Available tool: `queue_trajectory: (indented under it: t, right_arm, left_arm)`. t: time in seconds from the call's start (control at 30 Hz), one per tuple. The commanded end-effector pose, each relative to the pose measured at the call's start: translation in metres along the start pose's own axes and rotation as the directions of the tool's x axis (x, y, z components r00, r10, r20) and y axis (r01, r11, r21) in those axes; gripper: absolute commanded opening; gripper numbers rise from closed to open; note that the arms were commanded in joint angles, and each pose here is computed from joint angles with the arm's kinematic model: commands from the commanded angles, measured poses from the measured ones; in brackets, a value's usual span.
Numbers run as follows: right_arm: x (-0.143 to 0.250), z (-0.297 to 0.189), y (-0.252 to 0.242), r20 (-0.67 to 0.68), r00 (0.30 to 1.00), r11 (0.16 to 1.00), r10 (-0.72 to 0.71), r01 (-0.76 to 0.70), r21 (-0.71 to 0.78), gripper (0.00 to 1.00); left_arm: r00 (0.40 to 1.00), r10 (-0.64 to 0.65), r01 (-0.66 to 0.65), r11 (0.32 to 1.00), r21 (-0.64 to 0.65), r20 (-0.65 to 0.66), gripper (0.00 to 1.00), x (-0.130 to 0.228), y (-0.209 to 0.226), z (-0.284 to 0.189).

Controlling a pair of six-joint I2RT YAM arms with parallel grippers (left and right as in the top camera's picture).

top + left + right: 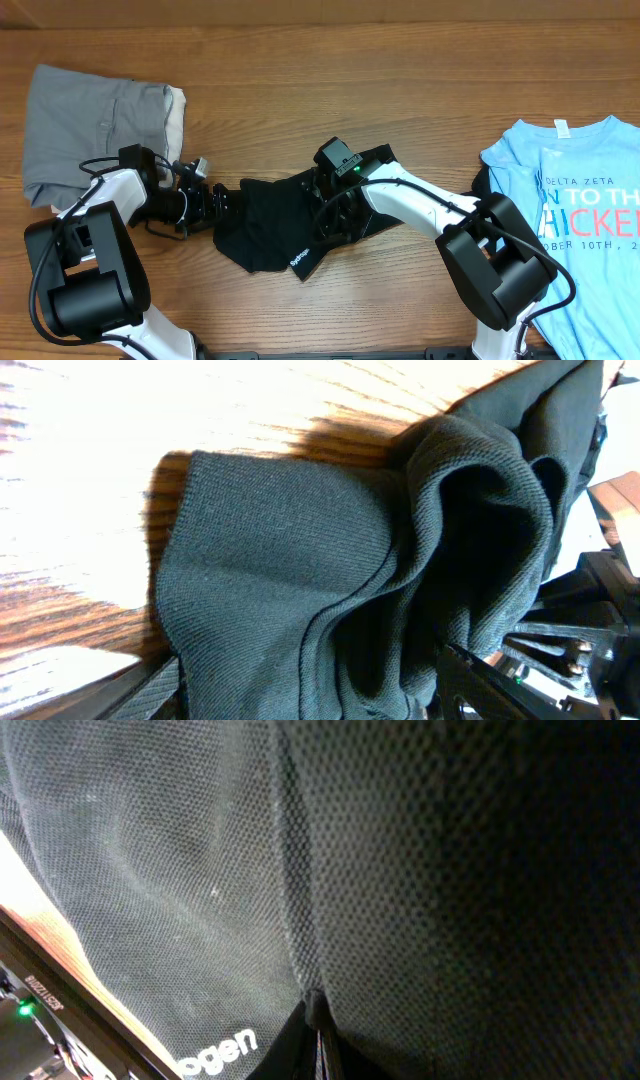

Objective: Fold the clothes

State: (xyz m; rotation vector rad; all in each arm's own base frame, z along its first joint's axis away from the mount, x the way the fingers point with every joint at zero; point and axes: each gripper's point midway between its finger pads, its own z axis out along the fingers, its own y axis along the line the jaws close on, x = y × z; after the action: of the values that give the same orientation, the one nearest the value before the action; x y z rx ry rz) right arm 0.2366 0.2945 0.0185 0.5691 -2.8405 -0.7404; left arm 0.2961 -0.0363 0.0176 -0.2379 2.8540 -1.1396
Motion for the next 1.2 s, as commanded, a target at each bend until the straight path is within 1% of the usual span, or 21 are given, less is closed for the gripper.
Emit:
queue_trajectory:
  t: [0.0,0.07,0.13,0.2,0.3,0.47,0.7,0.8,0.87,1.0,1.03,1.13,1.17]
  right_arm:
    - [-0.006,-0.003,0.009,0.015,1.0,1.0,-0.006,0.006,-0.023,0.06]
    - [-0.006,-0.003,0.009,0.016,1.0,1.0,-0.006,0.006,-0.022,0.06]
    - [-0.006,-0.003,0.009,0.016,1.0,1.0,-0.007,0.007,-0.022,0.06]
    - [-0.006,-0.003,0.009,0.015,1.0,1.0,-0.006,0.006,-0.022,0.06]
    - [-0.006,-0.003,0.009,0.015,1.0,1.0,-0.007,0.007,-0.022,0.06]
    - [-0.007,-0.003,0.009,0.019,1.0,1.0,-0.009,0.009,-0.023,0.06]
    - [-0.006,-0.003,0.009,0.017,1.0,1.0,-0.007,0.008,-0.023,0.06]
    - [-0.007,-0.004,0.009,0.02,1.0,1.0,-0.009,0.009,-0.023,0.06]
    - [-0.012,-0.009,0.012,0.039,0.999,1.0,-0.015,0.016,-0.026,0.06]
    - [-0.029,-0.043,0.023,0.128,0.99,0.998,-0.058,0.056,0.025,0.06]
    - [-0.032,-0.052,0.026,0.145,0.987,0.997,-0.068,0.064,0.036,0.05]
    - [-0.035,-0.068,0.035,0.161,0.984,0.997,-0.075,0.069,0.041,0.04]
    - [-0.035,-0.068,0.036,0.161,0.984,0.997,-0.07,0.064,0.039,0.04]
  left_arm:
    - [0.999,0.03,-0.031,0.999,-0.018,-0.044,0.78,0.01,0.006,0.013]
    - [0.996,0.047,-0.049,0.999,-0.017,-0.07,0.76,0.017,0.002,0.021]
    - [0.993,0.053,-0.058,0.997,-0.043,-0.107,0.73,0.028,0.004,0.029]
    - [0.99,0.035,-0.047,0.995,-0.086,-0.135,0.73,0.037,0.011,0.033]
    - [0.989,0.022,-0.035,0.996,-0.087,-0.147,0.73,0.046,0.014,0.037]
    - [0.992,0.02,-0.024,0.999,-0.034,-0.126,0.74,0.049,0.01,0.044]
    - [0.991,-0.031,0.027,0.999,-0.033,-0.134,0.74,0.056,0.018,0.035]
    - [0.993,-0.079,0.078,0.997,-0.014,-0.083,0.75,0.049,0.027,0.022]
    - [0.997,-0.077,0.079,0.996,0.042,-0.031,0.75,0.04,0.025,0.012]
    - [0.994,-0.054,0.034,0.979,0.199,0.097,0.81,0.015,0.005,-0.018]
    - [0.992,-0.034,0.005,0.974,0.225,0.123,0.86,0.01,-0.002,-0.028]
    - [0.987,0.021,-0.057,0.972,0.229,0.158,0.98,0.002,-0.018,-0.048]
    - [0.985,0.044,-0.082,0.971,0.224,0.167,1.0,0.0,-0.024,-0.055]
